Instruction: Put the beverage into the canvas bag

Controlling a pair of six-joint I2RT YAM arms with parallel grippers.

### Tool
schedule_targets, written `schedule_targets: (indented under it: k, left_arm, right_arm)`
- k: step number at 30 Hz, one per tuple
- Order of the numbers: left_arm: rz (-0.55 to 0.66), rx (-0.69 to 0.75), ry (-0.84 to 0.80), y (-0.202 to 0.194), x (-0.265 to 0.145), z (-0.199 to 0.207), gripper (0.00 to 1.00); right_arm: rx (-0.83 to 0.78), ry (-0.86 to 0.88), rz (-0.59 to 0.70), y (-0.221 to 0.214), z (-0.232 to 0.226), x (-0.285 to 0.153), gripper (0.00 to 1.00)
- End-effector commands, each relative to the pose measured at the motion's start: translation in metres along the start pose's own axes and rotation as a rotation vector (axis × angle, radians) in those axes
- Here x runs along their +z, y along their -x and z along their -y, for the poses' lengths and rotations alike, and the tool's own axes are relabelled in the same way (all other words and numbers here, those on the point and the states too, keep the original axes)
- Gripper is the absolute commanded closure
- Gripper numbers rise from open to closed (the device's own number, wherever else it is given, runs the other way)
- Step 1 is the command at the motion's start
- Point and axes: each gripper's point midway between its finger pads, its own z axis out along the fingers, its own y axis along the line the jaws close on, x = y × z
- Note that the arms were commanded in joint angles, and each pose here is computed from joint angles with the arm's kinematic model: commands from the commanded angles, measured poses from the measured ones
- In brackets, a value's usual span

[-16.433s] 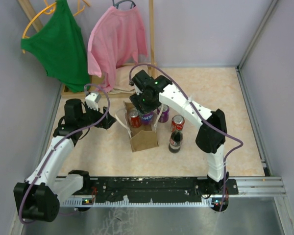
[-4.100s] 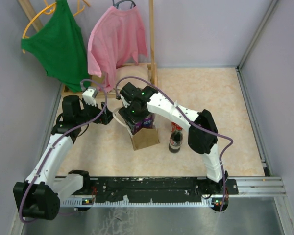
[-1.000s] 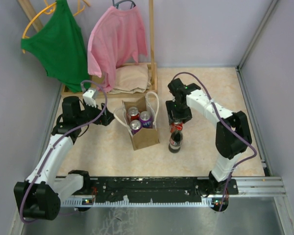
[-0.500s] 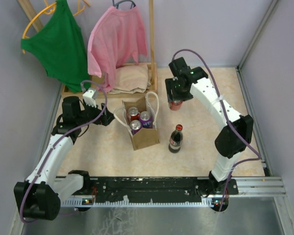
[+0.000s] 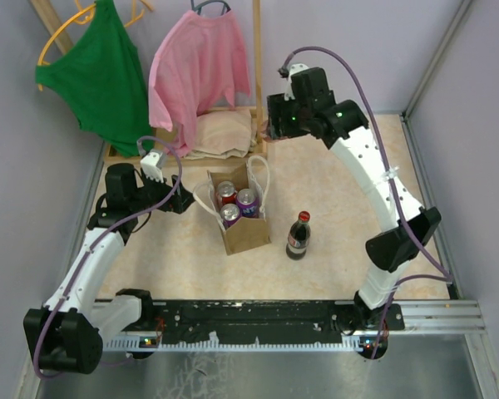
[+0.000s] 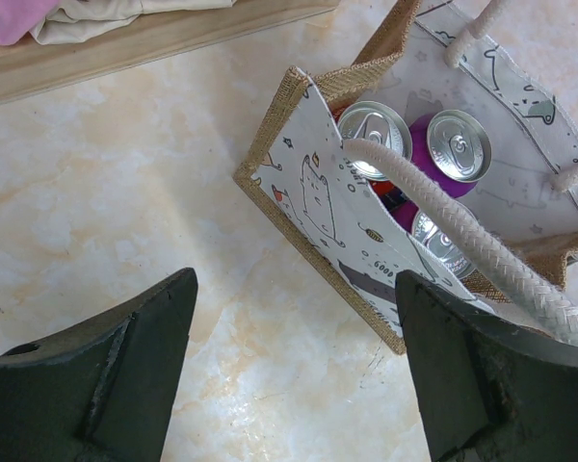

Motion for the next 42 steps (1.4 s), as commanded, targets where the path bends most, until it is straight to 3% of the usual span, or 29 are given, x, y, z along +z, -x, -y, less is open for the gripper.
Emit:
schedule_targets:
  k: [1, 6, 13, 26, 42]
  left_arm:
    - [0.032, 0.014, -0.008, 0.01, -0.004, 0.003, 0.11]
    - [0.028, 0.013, -0.013, 0.01, -0.003, 0.003, 0.11]
    - [0.025, 0.008, -0.015, 0.009, -0.003, 0.003, 0.11]
    - [0.02, 0.005, -0.017, 0.006, -0.004, 0.004, 0.11]
    - [0.011, -0.006, -0.023, -0.001, -0.004, 0.005, 0.11]
  right_arm:
    - [-0.07, 0.269, 0.261, 0.062, -0.075, -0.059, 1.0]
    - [-0.137, 0.34, 0.201, 0.036, -0.114, -0.065, 1.0]
    - [-0.199, 0.346, 0.032, -0.022, -0.133, -0.055, 1.0]
    - [-0.281, 0.326, -0.227, -0.106, -0.134, -0.044, 1.0]
    - [-0.322, 0.273, -0.384, -0.16, -0.114, -0.061, 1.0]
